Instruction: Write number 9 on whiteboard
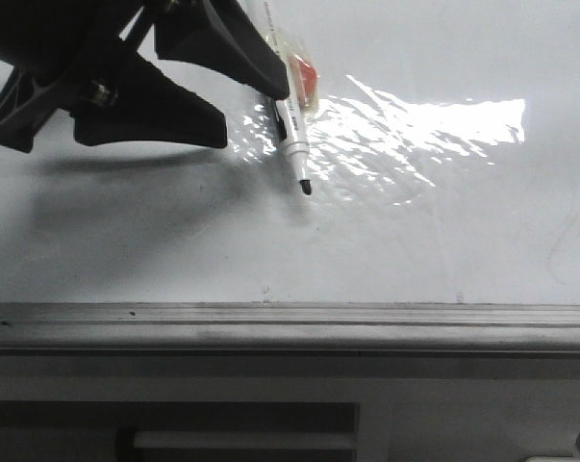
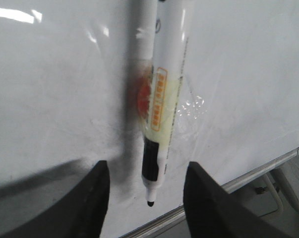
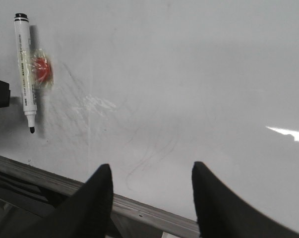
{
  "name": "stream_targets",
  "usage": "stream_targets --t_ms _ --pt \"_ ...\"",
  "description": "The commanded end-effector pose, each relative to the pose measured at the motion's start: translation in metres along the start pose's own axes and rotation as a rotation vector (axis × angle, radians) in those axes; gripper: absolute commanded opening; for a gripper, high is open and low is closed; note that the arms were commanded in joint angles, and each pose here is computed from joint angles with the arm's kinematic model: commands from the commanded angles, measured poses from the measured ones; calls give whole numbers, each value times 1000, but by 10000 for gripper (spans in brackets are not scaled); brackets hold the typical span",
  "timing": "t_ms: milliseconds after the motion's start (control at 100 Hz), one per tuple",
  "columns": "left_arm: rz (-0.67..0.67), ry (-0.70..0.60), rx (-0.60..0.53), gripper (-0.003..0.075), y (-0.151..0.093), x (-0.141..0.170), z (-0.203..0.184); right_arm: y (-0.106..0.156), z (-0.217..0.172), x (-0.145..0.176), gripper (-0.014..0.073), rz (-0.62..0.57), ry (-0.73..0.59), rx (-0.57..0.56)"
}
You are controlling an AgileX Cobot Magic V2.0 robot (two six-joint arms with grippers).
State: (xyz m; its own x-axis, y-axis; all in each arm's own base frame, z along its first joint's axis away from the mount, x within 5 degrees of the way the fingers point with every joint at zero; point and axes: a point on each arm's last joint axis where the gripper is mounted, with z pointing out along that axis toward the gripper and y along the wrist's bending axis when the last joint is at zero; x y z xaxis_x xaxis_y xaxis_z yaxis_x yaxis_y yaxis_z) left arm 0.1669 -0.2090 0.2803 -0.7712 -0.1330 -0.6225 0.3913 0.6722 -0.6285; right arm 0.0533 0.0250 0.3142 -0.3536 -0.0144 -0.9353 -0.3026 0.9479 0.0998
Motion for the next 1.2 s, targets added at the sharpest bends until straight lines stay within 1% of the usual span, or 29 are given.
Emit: stream_targets --t_ms 0,80,310,590,660,680,710,750,760,770,780,790,800,850,950,1040,1090,1190 --pt "-32 -71 27 315 -10 -12 -3 0 -2 -16 316 5 -91 1" --pt "-58 -66 25 315 -9 -12 0 1 -2 -16 316 5 -88 1" --pt "-53 -73 39 315 -18 -21 8 1 -2 -15 316 5 -76 -2" --pt "-58 -32 -17 309 -6 -14 29 1 -2 -15 316 5 -74 -2" --pt "-58 -31 -19 260 -6 -14 30 1 -2 -15 316 5 -72 -2" --pt "-58 -31 -19 219 -6 -14 30 1 -2 -15 316 5 -72 -2" --pt "-58 -29 -18 181 -6 -14 30 1 -2 -15 316 5 -72 -2" --pt "-51 -20 -14 78 -7 -13 29 1 -2 -15 316 5 -72 -2" --pt "-48 -21 -14 78 -7 -14 28 1 -2 -15 316 5 -72 -2" --pt "-40 -15 -12 29 -7 -13 28 1 -2 -15 316 5 -72 -2" --pt "-34 -13 -12 29 -7 -13 28 1 -2 -15 316 5 -72 -2" --pt "-27 -11 -11 13 -7 -13 28 1 -2 -15 316 5 -72 -2" --pt "-13 -7 -10 -22 -7 -13 27 1 -2 -15 316 5 -72 -2" --pt "53 9 -1 -20 -9 -12 25 1 -2 -15 316 6 -72 -3" --pt "211 101 33 -20 -14 -4 16 3 -2 -14 316 13 -68 -26" --pt "342 205 71 -20 -17 4 4 8 -3 -13 316 27 -57 -90" --pt "427 290 90 -20 -18 11 -3 11 -3 -12 316 30 -44 -133" --pt "538 418 98 -20 -13 23 -15 17 -4 -10 316 -1 -15 -208"
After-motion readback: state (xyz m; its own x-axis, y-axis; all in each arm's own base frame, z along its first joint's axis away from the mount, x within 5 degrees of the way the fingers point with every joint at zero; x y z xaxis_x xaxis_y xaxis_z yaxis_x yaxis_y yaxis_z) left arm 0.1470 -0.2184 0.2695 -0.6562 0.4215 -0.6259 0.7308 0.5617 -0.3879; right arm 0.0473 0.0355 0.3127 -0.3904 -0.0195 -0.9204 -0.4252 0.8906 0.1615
